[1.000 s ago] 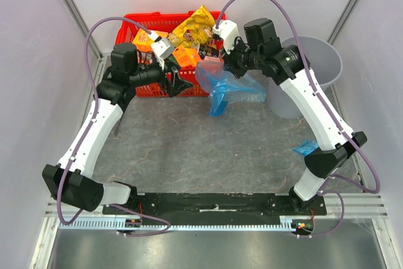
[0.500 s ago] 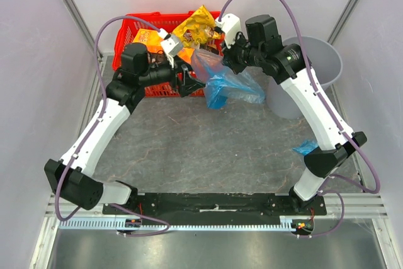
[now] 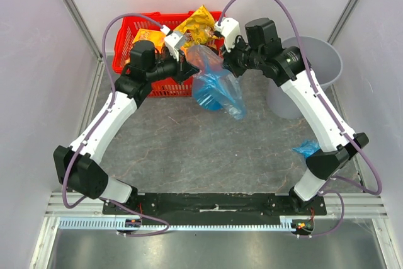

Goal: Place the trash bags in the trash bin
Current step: Unfold the trash bag at the center of the board.

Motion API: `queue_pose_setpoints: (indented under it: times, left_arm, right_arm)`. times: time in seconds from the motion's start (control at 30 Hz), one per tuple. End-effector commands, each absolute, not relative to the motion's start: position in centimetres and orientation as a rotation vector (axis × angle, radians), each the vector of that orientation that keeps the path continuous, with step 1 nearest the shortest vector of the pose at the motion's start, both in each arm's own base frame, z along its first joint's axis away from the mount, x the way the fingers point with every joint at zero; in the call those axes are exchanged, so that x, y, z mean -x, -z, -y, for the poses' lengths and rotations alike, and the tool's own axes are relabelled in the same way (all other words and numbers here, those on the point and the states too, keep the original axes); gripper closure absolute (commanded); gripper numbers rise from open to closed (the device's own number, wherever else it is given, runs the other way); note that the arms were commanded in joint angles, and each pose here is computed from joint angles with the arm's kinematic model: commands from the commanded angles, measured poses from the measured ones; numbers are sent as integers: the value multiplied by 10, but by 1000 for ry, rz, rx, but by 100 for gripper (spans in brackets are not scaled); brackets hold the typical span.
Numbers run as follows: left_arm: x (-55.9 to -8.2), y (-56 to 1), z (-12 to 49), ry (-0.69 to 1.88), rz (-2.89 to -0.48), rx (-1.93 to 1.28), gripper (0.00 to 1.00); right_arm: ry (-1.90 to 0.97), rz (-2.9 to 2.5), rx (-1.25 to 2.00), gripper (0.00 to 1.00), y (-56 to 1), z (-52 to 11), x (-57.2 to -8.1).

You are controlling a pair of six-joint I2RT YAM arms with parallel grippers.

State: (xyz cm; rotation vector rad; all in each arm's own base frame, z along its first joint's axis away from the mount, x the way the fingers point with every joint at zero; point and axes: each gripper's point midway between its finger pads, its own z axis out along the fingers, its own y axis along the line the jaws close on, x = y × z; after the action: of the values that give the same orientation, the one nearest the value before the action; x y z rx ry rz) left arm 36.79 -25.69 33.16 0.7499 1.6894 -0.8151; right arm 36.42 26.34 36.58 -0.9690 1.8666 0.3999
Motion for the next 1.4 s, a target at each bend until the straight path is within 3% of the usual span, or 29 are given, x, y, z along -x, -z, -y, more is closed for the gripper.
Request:
queue_pose_setpoints:
  times: [0.0,0.93,1.1,1.37]
  left_arm:
    - [-370,-381,246,743,-1550,-768,98]
    - [-363,-408,218,648,-1492,-870,98]
    - [-355,-406,222,704,-1486,-899,98]
    - [-369,-410,224,718,-1505,-829,98]
  right_arm:
    - [-346,-1792,956,100,-390,-250,-358]
    - [-67,-1872,847,100,-387,-185,-366]
    - [-234,-1832,924,100,-390,-201,-354]
    - [-667,-1683,1236,100,-398,-252,-297]
